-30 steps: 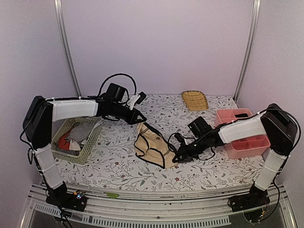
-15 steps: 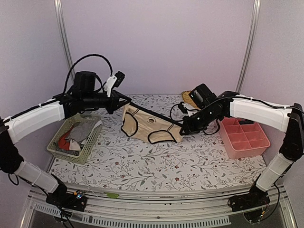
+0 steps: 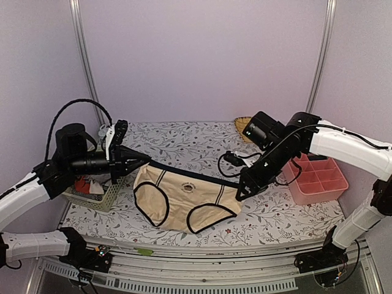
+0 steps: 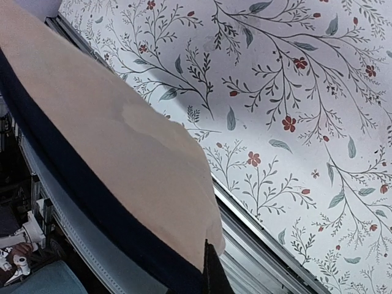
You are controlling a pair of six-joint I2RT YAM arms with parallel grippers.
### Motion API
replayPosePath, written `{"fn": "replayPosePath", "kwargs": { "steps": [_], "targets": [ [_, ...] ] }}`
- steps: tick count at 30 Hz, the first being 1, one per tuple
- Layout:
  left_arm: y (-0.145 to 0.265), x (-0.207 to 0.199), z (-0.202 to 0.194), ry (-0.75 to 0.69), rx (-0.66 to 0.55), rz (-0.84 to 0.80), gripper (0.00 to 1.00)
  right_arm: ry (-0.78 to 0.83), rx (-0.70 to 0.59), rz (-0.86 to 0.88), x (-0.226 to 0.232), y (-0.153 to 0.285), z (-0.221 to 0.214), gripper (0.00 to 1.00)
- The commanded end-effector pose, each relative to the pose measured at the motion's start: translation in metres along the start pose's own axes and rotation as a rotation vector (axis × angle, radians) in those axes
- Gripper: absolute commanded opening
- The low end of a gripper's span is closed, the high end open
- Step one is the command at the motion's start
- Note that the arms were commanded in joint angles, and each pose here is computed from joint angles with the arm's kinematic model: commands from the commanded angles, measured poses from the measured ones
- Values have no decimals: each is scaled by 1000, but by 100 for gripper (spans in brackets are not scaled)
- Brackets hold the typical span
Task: Roll the underwear
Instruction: Flatten out the underwear at the corner of the board.
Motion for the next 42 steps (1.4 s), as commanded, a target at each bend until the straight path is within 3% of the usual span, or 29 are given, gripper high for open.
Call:
{"fn": "replayPosePath", "kwargs": {
  "steps": [1,2,3,4,5,7,9,12,17,20,25,31,42],
  "targets": [
    [-12,19,-33,90,59,111,0,-84,77,-134,-44,-6,6,0],
    [-18,28,-43,86,90,150,2,-105,70,-185,-60,-10,14,0],
    [-24,39,-56,90,131,193,11,-129,68,-229,-75,-16,22,11],
    [-29,53,-70,100,178,245,24,-153,71,-268,-90,-22,29,37],
    [-34,69,-83,119,238,304,34,-179,73,-313,-104,-27,35,54],
    [-37,99,-105,176,373,424,48,-215,75,-370,-122,-34,47,67],
    [-38,115,-116,221,468,484,53,-228,22,-405,-130,-26,60,80],
    [-39,113,-119,249,503,474,54,-247,-60,-333,-124,-13,76,81],
    [-41,73,-113,261,447,272,51,-232,-72,-65,-89,-22,77,64],
    [-55,41,-129,293,505,142,45,-252,-49,79,-76,-38,69,51],
    [-90,2,-163,343,635,35,37,-309,-17,151,-75,-54,57,46],
    [-116,6,-194,402,757,44,28,-326,4,143,-80,-61,48,45],
    [-151,41,-231,288,944,108,20,-360,-6,125,-92,-59,34,43]
  ]
}}
Point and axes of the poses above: each gripper's point midway between its finger pads, its own y axis back along the fingers, its own x axis along the line the jaws close on, z = x × y, the point moved 3 cm from there along y, back along the fingers, and after that the axes turned 6 degrees about -y, right-handed, at the moved point
